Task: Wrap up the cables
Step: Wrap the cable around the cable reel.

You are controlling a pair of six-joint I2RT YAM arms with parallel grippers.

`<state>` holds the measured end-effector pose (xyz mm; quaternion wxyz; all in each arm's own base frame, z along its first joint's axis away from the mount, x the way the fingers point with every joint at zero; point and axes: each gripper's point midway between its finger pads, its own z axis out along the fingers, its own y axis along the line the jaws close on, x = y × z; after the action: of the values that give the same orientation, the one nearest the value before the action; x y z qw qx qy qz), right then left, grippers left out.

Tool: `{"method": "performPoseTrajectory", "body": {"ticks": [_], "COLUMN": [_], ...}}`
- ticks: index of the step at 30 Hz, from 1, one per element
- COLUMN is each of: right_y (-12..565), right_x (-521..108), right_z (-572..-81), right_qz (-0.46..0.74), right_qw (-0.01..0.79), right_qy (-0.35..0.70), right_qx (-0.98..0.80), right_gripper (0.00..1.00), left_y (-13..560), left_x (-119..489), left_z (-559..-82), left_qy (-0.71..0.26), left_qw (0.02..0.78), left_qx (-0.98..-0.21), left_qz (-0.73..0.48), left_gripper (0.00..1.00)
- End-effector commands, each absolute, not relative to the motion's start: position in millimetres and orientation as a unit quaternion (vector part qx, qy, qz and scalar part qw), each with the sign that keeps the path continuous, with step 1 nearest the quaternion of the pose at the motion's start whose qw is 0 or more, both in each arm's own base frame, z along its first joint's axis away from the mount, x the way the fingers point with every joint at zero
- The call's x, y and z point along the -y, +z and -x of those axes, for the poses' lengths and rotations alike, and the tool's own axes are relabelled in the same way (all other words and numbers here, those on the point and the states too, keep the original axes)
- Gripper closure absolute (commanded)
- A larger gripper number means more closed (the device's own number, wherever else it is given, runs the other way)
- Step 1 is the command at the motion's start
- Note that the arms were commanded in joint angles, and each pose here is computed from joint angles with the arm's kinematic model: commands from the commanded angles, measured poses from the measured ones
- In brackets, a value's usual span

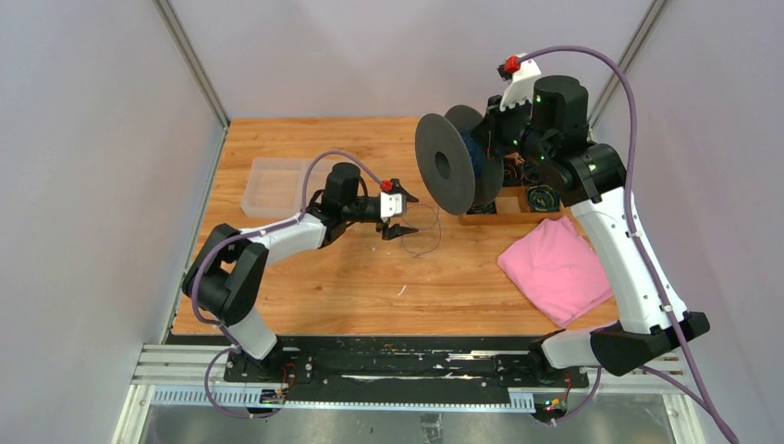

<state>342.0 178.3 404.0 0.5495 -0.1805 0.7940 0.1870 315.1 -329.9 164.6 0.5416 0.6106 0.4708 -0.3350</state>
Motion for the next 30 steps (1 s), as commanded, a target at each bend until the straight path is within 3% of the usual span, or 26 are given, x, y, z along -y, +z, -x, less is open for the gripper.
{"method": "performPoseTrajectory", "body": {"ticks": [1, 5, 16, 30], "right_y": [442, 440, 443, 406], "right_x": [-176, -176, -173, -157], "right_z": [-337, -338, -345, -391], "right_qz": [0.171, 0.172, 0.16, 0.117], "right_qw": [0.592, 0.59, 0.599, 0.602], "right_qy": [0.206, 0.205, 0.198, 0.117], "right_qx": [-0.76, -0.762, -0.759, -0.781], "right_gripper": [0.99, 0.99, 0.99, 0.99], "left_y": [150, 132, 110, 157], "left_x": [335, 339, 339, 378], "left_z": [-316, -318, -303, -177], "left_qy": [-0.299, -0.27, -0.229, -0.301], "left_qw": [0.53, 0.505, 0.475, 0.374], "left_qx": [-0.437, -0.452, -0.481, -0.447], "left_qz": [-0.663, -0.684, -0.7, -0.754], "left_gripper": [0.27, 0.39, 0.97, 1.0]}}
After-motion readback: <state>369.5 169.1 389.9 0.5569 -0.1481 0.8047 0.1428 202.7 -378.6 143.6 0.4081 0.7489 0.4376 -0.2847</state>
